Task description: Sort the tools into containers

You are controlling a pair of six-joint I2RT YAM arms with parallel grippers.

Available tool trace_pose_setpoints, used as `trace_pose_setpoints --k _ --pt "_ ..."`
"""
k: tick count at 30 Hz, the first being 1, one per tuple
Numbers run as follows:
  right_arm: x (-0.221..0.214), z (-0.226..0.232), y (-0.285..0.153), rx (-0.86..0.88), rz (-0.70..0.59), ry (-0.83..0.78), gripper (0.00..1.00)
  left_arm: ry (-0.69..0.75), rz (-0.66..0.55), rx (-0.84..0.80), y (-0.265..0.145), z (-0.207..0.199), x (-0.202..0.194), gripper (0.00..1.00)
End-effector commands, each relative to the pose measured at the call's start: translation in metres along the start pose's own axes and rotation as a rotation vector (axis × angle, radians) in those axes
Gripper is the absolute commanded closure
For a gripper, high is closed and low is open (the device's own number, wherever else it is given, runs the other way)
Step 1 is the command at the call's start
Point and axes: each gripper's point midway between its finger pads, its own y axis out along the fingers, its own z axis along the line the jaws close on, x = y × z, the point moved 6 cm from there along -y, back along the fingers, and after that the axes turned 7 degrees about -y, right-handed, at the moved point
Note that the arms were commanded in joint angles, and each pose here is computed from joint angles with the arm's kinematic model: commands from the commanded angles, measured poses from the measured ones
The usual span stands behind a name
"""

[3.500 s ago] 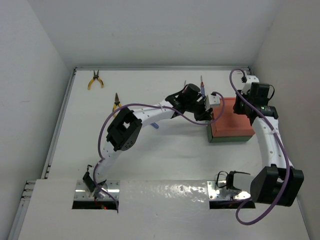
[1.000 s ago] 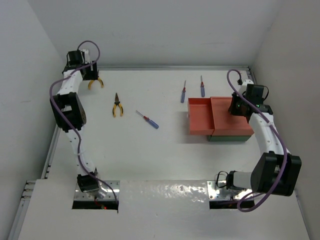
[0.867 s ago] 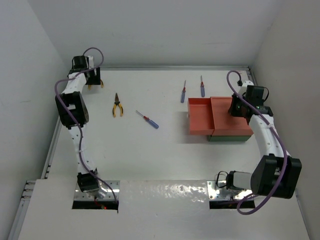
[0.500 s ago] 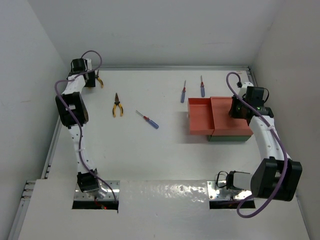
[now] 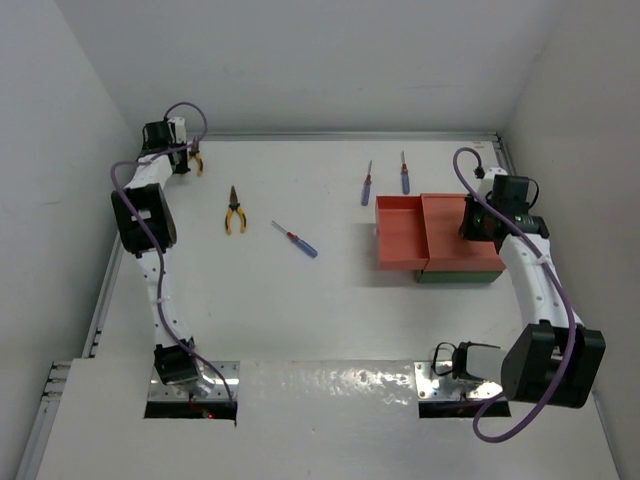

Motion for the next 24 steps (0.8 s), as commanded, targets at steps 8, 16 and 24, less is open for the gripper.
trace_pose_setpoints --k 8,16,24 --pt "0.011 -0.003 -0.009 -0.036 -0.033 0.015 0.83 -0.103 -0.231 -0.170 -0.086 -0.013 0.062 1.00" --pt "0.004 -0.003 0.003 -0.037 -0.008 0.038 0.87 -0.010 -0.422 -0.354 -0.192 -0.081 0.119 1.00" --pt "-0.019 -0.001 0.014 -0.035 0.039 0.041 0.90 0.150 -0.422 -0.572 -0.260 -0.177 0.110 1.00"
